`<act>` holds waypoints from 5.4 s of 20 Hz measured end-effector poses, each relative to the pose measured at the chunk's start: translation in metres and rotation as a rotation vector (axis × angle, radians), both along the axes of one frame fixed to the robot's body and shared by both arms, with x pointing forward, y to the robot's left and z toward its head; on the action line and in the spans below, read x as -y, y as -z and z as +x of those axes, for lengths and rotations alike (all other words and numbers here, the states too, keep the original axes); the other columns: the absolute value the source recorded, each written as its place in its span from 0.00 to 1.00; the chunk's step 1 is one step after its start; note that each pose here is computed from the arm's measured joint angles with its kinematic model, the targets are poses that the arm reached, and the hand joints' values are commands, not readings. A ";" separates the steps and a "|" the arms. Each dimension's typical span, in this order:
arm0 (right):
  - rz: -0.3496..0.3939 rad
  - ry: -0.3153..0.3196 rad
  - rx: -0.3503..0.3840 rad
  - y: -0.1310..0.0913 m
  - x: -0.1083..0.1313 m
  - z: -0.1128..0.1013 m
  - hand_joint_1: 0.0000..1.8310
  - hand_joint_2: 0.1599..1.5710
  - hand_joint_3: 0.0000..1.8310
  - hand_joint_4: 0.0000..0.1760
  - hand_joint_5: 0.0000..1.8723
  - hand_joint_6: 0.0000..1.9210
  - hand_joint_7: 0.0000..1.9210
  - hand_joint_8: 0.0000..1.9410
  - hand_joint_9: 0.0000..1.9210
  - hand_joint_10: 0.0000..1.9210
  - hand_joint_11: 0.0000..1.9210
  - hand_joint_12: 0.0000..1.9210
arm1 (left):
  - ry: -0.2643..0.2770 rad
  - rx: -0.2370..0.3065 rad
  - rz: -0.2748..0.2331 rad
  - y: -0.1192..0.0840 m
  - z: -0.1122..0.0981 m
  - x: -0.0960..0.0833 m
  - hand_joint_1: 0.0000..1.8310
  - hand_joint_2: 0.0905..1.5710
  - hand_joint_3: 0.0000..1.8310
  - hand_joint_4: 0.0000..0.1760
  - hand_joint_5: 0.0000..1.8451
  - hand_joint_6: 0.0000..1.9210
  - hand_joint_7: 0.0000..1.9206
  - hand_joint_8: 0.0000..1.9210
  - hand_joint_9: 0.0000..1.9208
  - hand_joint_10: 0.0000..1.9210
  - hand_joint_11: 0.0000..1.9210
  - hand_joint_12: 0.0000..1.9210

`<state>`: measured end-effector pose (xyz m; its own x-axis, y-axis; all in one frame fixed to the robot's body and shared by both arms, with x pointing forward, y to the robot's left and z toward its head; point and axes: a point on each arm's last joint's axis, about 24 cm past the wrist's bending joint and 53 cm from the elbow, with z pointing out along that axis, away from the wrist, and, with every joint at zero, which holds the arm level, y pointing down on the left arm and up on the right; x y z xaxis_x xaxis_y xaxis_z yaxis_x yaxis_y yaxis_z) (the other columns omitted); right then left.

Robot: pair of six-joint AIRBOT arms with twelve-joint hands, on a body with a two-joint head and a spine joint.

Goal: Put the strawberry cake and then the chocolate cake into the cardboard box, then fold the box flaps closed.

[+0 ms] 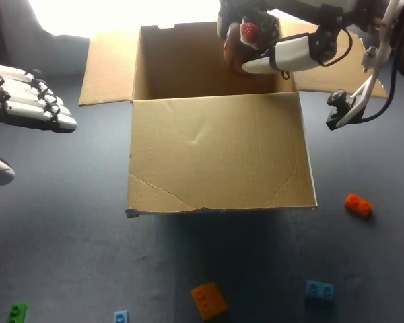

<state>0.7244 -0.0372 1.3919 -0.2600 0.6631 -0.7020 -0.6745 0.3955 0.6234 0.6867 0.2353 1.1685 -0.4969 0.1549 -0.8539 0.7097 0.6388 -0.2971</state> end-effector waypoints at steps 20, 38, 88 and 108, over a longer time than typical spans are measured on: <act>-0.110 0.021 -0.036 0.030 0.012 -0.010 0.28 0.57 0.00 0.00 0.00 0.00 0.02 0.00 0.03 0.01 0.00 0.11 | -0.024 0.031 -0.043 -0.014 0.008 0.012 0.00 0.83 0.00 0.04 0.05 0.00 0.05 0.00 0.05 0.00 0.00 0.28; -0.147 0.315 -0.229 0.071 0.192 -0.021 0.00 0.72 0.00 0.00 0.06 0.00 0.08 0.00 0.08 0.00 0.00 0.24 | -0.042 0.162 -0.186 -0.089 0.024 0.027 0.00 0.81 0.00 0.04 0.06 0.00 0.07 0.00 0.09 0.00 0.00 0.32; -0.144 0.168 -0.181 0.077 0.094 -0.036 0.03 0.73 0.00 0.00 0.07 0.00 0.09 0.00 0.08 0.00 0.00 0.16 | 0.101 0.282 -0.083 -0.105 0.011 0.088 0.00 0.83 0.00 0.07 0.05 0.00 0.06 0.00 0.07 0.00 0.00 0.29; -0.231 0.109 -0.166 0.089 0.052 -0.032 0.03 0.74 0.00 0.00 0.08 0.00 0.10 0.00 0.09 0.00 0.00 0.19 | 0.172 0.049 0.109 0.003 -0.020 0.034 0.00 0.82 0.00 0.09 0.05 0.00 0.06 0.00 0.07 0.00 0.00 0.30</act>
